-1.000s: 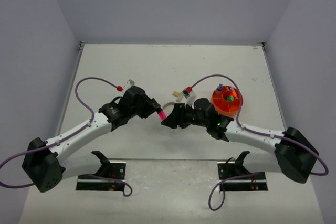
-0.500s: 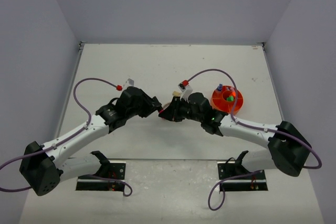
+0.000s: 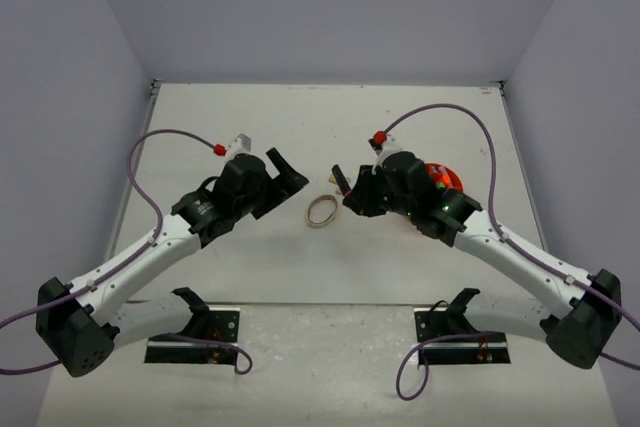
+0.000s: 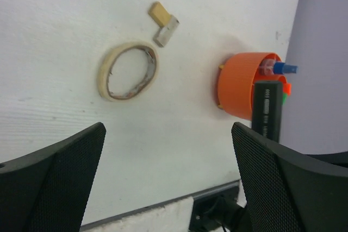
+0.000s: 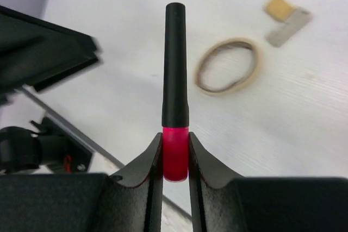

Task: Sort the stationery into containers
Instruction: Place the pen in the storage box.

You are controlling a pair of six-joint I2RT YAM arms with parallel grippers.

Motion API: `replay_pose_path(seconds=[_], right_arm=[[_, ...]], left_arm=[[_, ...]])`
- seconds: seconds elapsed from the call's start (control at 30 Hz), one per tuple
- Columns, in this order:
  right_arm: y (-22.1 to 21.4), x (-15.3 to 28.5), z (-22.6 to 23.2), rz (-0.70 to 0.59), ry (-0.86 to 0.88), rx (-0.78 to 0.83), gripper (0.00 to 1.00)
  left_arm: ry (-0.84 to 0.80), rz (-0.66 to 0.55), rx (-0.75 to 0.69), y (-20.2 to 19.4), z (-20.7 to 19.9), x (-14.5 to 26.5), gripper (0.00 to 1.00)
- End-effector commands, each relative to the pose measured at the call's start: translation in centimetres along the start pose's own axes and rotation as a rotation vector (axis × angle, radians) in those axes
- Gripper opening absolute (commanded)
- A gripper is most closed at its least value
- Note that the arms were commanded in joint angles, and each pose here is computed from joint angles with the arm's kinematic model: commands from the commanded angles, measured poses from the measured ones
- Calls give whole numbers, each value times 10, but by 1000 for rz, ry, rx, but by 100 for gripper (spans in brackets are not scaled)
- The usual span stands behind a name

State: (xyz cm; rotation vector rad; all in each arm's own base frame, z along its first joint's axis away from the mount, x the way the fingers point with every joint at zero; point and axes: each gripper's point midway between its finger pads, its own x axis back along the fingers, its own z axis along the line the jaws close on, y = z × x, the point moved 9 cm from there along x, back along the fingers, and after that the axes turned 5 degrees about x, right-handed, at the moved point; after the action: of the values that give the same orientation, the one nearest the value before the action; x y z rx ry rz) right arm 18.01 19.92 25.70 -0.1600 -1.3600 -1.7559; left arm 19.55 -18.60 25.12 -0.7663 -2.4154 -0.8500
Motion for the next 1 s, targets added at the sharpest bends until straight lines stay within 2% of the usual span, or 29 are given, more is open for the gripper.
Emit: replay_pose_path(seconds=[0.0,0.17,0.27,0.37,0.53,0.63,0.7,0.97], right_arm=[[4,59,-48,167,-303,114,0],[13,78,-65,269,-370,259,0],[33,85,-76,301,-462,270,0],[58,91,-86,287,-454,177,0],[56,76,-114,414,-494,23,0],[53,70,-133,437,-596,-119,0],[46,65,-138,493,-562,-176,0],[38,54,-146,566,-578,-197,0]], left_arm=[[51,-183,-266,42,-3,30,100],[64,-200,-400,50,0,46,100],[67,-167,-468,50,4,56,100],[72,-156,-541,50,11,63,100],[108,-202,-603,50,31,69,100],[119,-185,-632,45,41,64,100],[128,-183,-644,43,46,61,100],[100,-199,-653,40,53,60,100]])
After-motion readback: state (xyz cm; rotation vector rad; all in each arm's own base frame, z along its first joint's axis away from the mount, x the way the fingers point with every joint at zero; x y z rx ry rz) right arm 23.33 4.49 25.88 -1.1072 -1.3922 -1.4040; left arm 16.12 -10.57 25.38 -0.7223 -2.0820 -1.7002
